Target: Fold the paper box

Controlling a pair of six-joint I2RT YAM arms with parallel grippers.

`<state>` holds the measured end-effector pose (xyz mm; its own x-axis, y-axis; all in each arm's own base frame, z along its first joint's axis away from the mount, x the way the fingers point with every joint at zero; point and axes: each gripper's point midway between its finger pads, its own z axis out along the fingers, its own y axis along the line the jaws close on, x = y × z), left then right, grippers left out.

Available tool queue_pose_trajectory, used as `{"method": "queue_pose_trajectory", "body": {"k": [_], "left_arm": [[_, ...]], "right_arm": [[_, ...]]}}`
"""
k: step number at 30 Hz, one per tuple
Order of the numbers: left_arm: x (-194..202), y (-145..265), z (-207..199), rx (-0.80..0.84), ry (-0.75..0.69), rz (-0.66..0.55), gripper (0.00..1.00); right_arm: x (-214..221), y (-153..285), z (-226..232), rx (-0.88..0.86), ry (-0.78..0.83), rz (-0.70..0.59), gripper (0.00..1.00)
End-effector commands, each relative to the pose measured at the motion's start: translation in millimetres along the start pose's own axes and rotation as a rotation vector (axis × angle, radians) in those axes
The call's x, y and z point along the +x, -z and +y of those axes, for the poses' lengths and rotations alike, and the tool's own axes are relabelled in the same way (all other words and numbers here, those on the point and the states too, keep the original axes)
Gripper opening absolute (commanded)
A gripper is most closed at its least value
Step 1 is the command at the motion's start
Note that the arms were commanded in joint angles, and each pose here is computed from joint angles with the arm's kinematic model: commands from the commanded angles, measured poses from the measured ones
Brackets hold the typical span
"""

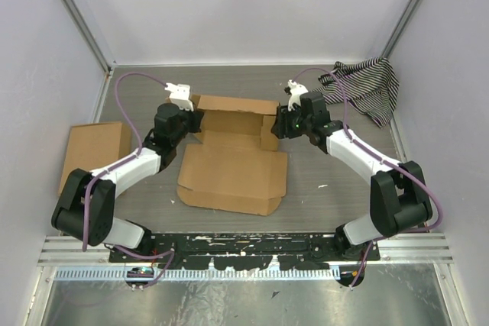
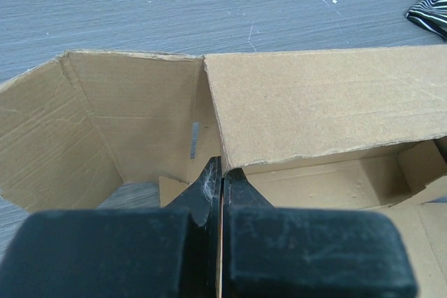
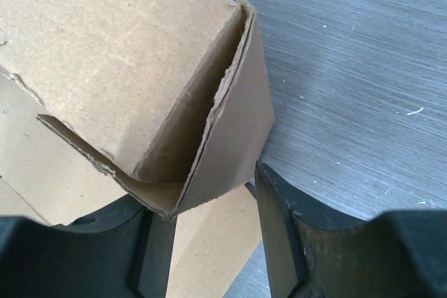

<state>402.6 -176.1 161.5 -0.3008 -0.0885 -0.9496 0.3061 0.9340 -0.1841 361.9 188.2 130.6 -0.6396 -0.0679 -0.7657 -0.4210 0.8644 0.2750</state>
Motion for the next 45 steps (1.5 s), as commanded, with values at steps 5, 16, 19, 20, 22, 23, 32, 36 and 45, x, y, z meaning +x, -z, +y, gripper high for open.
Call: {"method": "queue_pose_trajectory", "body": {"k": [5, 16, 19, 20, 22, 23, 32, 36, 45], "left_arm": [[-5, -7, -10, 0.024, -0.008, 0.006, 0.0], [-5, -6, -11, 0.006, -0.007, 0.028, 0.03], [-5, 1, -7, -0.023, 0.01, 0.052, 0.16], [-7, 3, -7, -0.027, 0.013, 0.063, 0.26], [-8, 9, -7, -0.04, 0.022, 0.089, 0.36], [-12, 13, -5, -0.058, 0.024, 0.098, 0.4], [-84, 50, 41, -0.344, -0.066, 0.046, 0.57], [-104, 43, 91, -0.434, 0.037, 0.014, 0.6], [-36, -35, 133, -0.312, 0.184, 0.273, 0.59]], "right_arm": [[-40, -9, 5, 0.047, 0.009, -0.15, 0.5], [-25, 2, -55, 0.534, -0.189, -0.221, 0.11], [-20, 8, -66, 0.636, -0.197, -0.224, 0.1], [-19, 8, -68, 0.654, -0.193, -0.222, 0.09], [-20, 11, -73, 0.688, -0.182, -0.225, 0.08], [-21, 12, -76, 0.706, -0.179, -0.232, 0.07], [-44, 13, -74, 0.677, -0.054, -0.273, 0.06], [-49, 11, -75, 0.602, -0.002, -0.259, 0.04], [-51, 2, -80, 0.371, -0.029, -0.179, 0.03]]}}
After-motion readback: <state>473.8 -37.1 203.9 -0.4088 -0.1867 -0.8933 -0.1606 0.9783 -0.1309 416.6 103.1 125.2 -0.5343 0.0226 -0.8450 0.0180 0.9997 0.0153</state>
